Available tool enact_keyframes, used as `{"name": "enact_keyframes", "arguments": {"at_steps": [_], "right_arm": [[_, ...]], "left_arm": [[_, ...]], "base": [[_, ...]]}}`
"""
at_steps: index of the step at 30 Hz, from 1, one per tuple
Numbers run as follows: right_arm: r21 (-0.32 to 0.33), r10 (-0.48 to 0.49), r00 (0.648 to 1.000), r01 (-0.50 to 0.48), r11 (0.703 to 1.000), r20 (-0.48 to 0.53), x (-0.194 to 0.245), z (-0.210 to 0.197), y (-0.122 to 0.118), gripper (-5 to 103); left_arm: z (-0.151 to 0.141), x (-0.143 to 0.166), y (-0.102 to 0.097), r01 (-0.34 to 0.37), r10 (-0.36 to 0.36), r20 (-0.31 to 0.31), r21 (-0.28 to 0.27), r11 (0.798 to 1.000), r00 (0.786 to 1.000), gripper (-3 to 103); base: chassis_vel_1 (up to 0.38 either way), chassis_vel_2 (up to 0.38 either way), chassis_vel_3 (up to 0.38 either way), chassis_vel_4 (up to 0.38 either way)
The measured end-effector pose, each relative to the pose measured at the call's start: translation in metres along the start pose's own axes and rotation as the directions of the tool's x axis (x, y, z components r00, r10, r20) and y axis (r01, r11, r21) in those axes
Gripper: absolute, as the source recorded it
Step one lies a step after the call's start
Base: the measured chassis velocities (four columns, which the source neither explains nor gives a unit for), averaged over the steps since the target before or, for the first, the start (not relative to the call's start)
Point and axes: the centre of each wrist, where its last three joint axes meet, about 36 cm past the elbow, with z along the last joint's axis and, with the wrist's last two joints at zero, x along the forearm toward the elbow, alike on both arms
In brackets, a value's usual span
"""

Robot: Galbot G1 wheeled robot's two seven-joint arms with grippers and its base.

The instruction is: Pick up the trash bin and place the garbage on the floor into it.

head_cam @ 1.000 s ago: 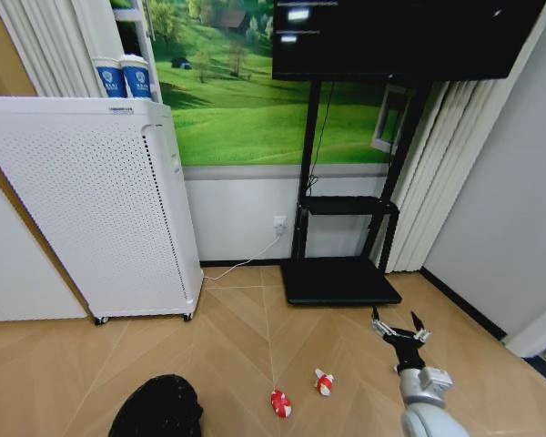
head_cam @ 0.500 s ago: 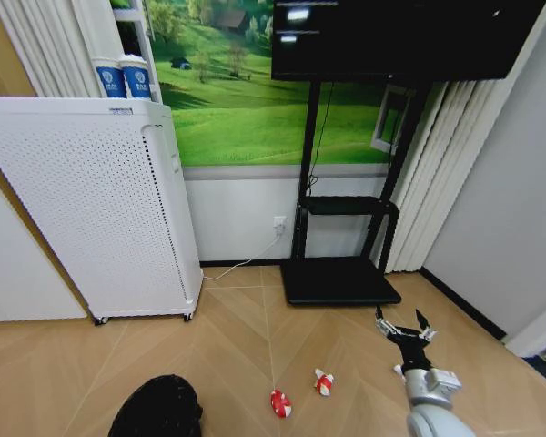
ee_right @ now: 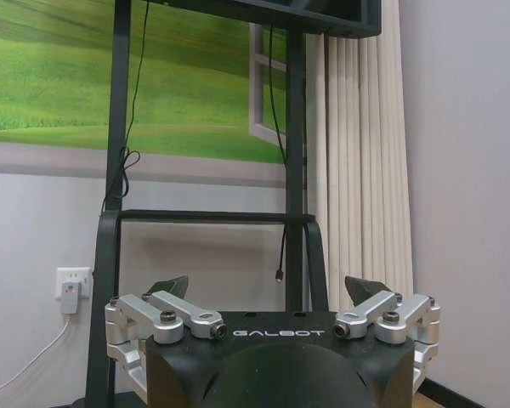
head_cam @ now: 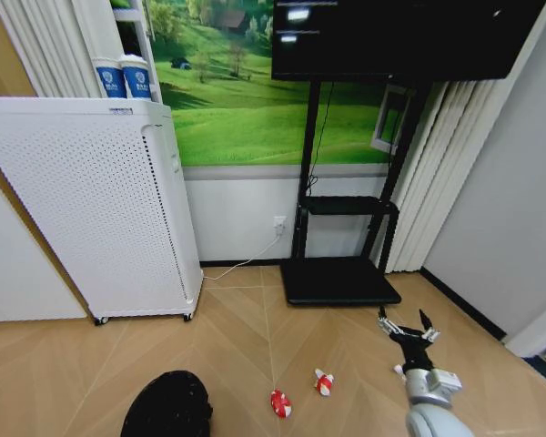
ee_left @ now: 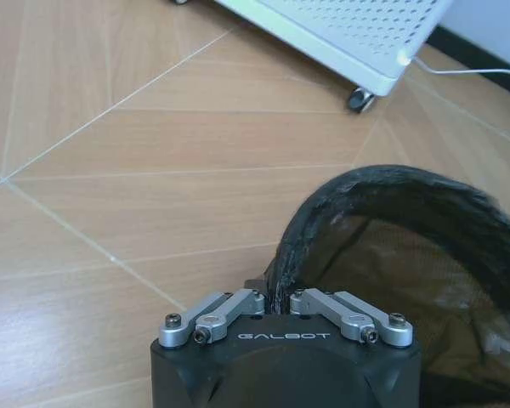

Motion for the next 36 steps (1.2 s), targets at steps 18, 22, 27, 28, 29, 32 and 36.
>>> {"name": "enact_keyframes", "arguments": {"at_steps": [18, 22, 27, 28, 29, 32, 36], "right_arm": [[0.100, -0.118, 0.992, 0.122, 0.988, -0.050, 0.029, 0.017, -0.023, 100], [0.103, -0.127, 0.991, 0.131, 0.986, -0.051, 0.032, 0.017, -0.021, 100], [0.108, -0.136, 0.989, 0.141, 0.984, -0.052, 0.032, 0.018, -0.017, 100], [0.117, -0.134, 0.989, 0.140, 0.983, -0.056, 0.033, 0.020, -0.015, 100], [0.117, -0.134, 0.989, 0.140, 0.983, -0.056, 0.033, 0.020, -0.015, 100], [0.122, -0.136, 0.988, 0.144, 0.982, -0.069, 0.036, 0.023, -0.012, 100], [0.122, -0.132, 0.987, 0.142, 0.982, -0.090, 0.039, 0.030, -0.011, 100]], "left_arm": [[-0.092, 0.025, 0.063, 0.176, -0.052, 0.552, -0.174, 0.969, 0.832, 7], [-0.105, 0.031, 0.075, 0.206, -0.065, 0.591, -0.175, 0.963, 0.804, 7], [-0.107, 0.032, 0.078, 0.212, -0.068, 0.606, -0.168, 0.963, 0.792, 7], [-0.105, 0.032, 0.078, 0.210, -0.067, 0.610, -0.165, 0.964, 0.790, 7], [-0.105, 0.032, 0.078, 0.210, -0.067, 0.610, -0.165, 0.964, 0.790, 7], [-0.103, 0.031, 0.076, 0.203, -0.063, 0.610, -0.164, 0.965, 0.790, 7], [-0.103, 0.030, 0.071, 0.195, -0.050, 0.615, -0.170, 0.966, 0.787, 7]], "base": [[0.000, 0.000, 0.000, 0.000], [0.000, 0.000, 0.000, 0.000], [0.071, 0.070, -0.065, -0.077], [0.127, 0.158, -0.134, -0.155], [0.127, 0.158, -0.134, -0.155], [0.198, 0.186, -0.151, -0.200], [0.228, 0.213, -0.239, -0.228]]}}
